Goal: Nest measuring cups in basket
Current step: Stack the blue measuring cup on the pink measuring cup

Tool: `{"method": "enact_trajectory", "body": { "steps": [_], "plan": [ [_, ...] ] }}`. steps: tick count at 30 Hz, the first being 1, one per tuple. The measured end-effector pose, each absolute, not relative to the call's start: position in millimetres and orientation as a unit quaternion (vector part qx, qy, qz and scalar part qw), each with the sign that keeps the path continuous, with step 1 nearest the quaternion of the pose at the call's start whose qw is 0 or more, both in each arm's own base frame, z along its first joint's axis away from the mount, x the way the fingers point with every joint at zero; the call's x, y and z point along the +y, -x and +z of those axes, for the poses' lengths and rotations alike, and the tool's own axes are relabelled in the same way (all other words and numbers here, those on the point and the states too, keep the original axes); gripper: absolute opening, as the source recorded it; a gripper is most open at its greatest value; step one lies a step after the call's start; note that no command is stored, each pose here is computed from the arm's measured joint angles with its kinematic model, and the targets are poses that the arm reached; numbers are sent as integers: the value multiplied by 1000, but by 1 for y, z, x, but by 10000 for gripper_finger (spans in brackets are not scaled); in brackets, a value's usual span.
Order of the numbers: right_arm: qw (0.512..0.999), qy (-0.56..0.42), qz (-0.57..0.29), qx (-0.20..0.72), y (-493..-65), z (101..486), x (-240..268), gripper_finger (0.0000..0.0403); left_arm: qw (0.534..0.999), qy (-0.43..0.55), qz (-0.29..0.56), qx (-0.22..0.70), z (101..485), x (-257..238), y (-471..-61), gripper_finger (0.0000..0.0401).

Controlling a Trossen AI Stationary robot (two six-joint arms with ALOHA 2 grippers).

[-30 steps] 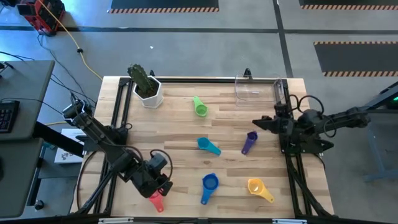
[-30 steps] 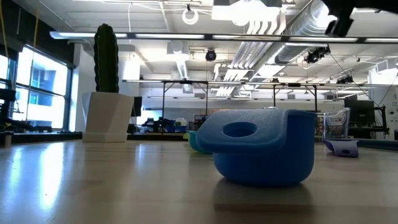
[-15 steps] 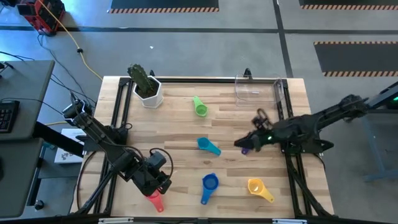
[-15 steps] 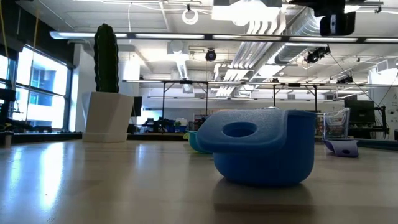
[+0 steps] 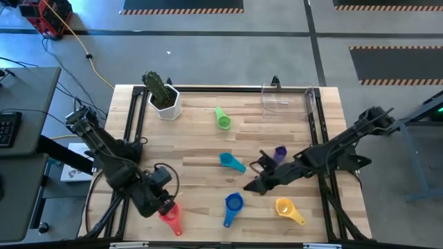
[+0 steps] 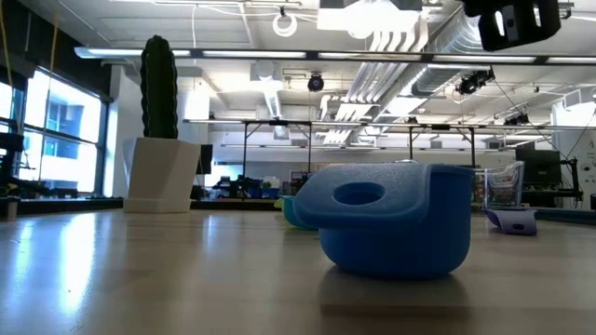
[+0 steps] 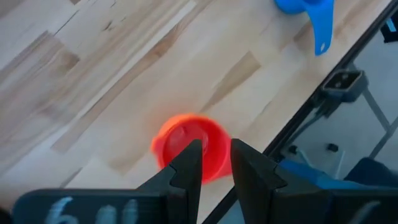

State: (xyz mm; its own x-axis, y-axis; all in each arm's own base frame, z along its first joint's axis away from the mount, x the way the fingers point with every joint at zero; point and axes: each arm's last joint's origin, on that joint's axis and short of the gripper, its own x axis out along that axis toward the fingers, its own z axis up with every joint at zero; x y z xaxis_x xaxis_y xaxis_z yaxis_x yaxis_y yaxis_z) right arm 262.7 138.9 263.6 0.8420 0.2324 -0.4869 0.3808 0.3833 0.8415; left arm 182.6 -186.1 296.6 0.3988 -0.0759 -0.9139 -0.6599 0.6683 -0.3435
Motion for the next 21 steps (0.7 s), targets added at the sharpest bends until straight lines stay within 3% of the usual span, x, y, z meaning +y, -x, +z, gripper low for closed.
{"method": "enact_trajectory", "body": {
  "steps": [10,21],
  "plan": [
    [729,-543,-161,385,-296,239,159,195,760,343,172,524,300,-196,-164,74],
    [699,-534,-213,425,-323,197,176,195,765,329,152,533,300,-204,-153,74]
  ]
}}
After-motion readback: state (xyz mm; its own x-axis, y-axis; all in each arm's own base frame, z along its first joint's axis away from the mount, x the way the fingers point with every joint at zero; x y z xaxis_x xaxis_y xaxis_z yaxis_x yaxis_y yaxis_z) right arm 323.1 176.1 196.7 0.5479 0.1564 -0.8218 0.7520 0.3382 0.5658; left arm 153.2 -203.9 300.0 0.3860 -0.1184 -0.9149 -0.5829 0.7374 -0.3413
